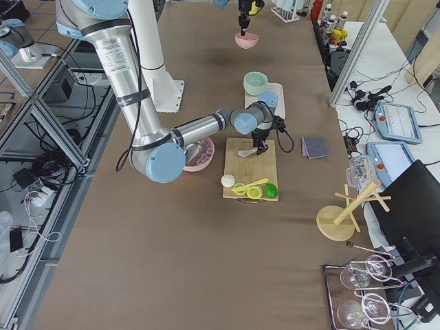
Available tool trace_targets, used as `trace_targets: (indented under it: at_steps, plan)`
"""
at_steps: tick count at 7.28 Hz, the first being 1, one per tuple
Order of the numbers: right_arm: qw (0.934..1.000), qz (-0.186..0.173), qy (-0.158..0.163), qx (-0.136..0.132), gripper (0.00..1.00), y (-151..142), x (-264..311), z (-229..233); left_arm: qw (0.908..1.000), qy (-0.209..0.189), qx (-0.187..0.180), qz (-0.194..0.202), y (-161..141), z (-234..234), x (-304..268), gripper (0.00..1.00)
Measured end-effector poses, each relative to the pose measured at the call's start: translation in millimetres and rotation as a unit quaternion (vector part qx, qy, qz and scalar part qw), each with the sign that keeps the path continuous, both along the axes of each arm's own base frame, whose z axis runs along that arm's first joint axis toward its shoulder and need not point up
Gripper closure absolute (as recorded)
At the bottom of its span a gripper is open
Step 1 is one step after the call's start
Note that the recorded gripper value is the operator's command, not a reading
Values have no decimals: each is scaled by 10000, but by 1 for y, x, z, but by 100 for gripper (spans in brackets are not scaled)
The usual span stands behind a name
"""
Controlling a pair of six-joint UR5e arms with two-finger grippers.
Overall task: Stack pink bowl on green and place spoon
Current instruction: 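Carry the pink bowl toward the tray while the right gripper grasps the white spoon, then lower the pink bowl onto the green bowls while the right gripper lifts the spoon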
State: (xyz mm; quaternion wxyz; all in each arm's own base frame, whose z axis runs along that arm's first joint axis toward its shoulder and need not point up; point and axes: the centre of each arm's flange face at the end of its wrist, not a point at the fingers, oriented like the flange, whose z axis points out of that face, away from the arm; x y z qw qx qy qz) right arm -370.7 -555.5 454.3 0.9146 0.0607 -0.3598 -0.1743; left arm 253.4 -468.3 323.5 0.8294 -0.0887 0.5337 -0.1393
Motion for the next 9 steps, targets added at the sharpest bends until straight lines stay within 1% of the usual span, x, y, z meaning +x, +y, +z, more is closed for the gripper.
trace_targets:
  at_steps: [3,4,5,7,8,9]
  plan:
    - [10000,-40,-8,38,100,-1,-2,-1,10000,37,26,15,-4,-7,3,100]
    - [10000,20,-41,54,100,-7,4,-8,9999,89,42,29,-14,-21,10,100]
    - [9999,112,-106,37,100,-18,16,-16,9999,118,27,34,-30,-42,22,100]
    - [9990,278,-354,-61,100,-40,47,-33,9999,97,-28,45,-65,-70,49,100]
    - [9980,368,-501,-116,100,-51,64,-42,9999,99,-40,68,-83,-85,69,100]
    - [9969,440,-627,-152,100,-60,78,-51,9999,101,11,90,-94,-96,94,100]
